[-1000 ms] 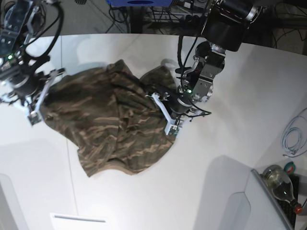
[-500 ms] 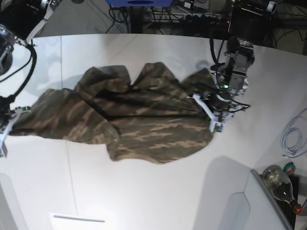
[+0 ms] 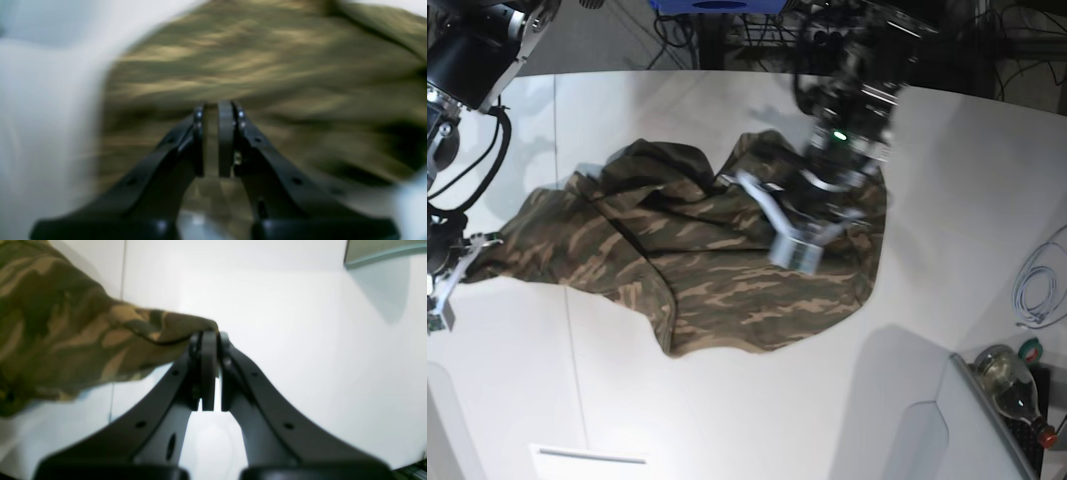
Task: Layout the t-shirt on the table in an organized manner, then fold the t-shirt properly
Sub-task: 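Release and regrasp the shirt fabric with the left gripper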
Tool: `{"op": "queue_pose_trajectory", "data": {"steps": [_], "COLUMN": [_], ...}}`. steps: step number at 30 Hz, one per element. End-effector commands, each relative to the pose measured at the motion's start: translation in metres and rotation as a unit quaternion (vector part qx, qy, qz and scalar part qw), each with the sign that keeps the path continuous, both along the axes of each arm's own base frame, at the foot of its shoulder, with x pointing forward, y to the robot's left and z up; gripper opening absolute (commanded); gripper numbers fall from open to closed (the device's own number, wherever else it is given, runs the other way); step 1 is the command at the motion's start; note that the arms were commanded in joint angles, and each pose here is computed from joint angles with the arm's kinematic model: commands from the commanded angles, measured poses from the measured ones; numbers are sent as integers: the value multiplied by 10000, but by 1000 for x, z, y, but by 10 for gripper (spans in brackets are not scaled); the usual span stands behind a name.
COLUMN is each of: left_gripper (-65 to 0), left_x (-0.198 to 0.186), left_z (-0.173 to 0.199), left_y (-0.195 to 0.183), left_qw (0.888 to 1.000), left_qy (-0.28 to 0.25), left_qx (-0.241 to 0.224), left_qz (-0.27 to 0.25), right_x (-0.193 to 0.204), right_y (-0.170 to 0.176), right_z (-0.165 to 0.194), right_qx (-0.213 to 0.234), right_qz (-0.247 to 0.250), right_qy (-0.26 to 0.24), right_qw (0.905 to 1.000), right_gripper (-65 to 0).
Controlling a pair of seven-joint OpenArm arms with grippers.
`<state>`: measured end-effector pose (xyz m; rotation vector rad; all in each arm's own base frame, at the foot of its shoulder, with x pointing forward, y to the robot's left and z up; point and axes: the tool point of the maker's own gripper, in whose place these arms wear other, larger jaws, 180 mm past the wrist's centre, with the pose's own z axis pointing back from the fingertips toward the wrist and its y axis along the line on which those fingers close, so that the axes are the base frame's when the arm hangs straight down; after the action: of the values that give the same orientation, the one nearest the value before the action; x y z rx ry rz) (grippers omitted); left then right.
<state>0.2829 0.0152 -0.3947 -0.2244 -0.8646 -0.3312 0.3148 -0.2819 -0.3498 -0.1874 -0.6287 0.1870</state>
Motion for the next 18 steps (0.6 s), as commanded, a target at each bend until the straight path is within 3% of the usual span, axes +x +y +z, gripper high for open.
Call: {"op": "queue_pose_trajectory", "data": {"steps": [1, 3, 7, 12, 15, 18], "left_gripper": [-601, -602, -609, -609, -609, -609], "left_x": [2, -11, -13, -21, -19, -4], "left_z": [9, -10, -57, -85, -85, -75], "left_y": [-21, -47, -47, 11, 51, 91], "left_qw": [9995, 9985, 9962, 9912, 9876, 9853], "left_qy": [-176, 82, 686, 895, 828, 671], "left_qx": [-137, -110, 156, 840, 1242, 1541], "left_qz": [-209, -528, -508, -489, -488, -291], "right_x": [13, 18, 29, 41, 42, 43], "right_y": [-6, -8, -16, -30, -33, -17], "right_z": [13, 8, 3, -5, -13, -21], "right_qx": [1, 132, 246, 356, 442, 396], "right_qz": [-122, -241, -278, -395, -437, -173], "right_qy": [-296, -362, -557, -560, -406, -248], "right_qw": [9995, 9990, 9978, 9970, 9972, 9988], "right_gripper": [-648, -648, -648, -648, -648, -648]}}
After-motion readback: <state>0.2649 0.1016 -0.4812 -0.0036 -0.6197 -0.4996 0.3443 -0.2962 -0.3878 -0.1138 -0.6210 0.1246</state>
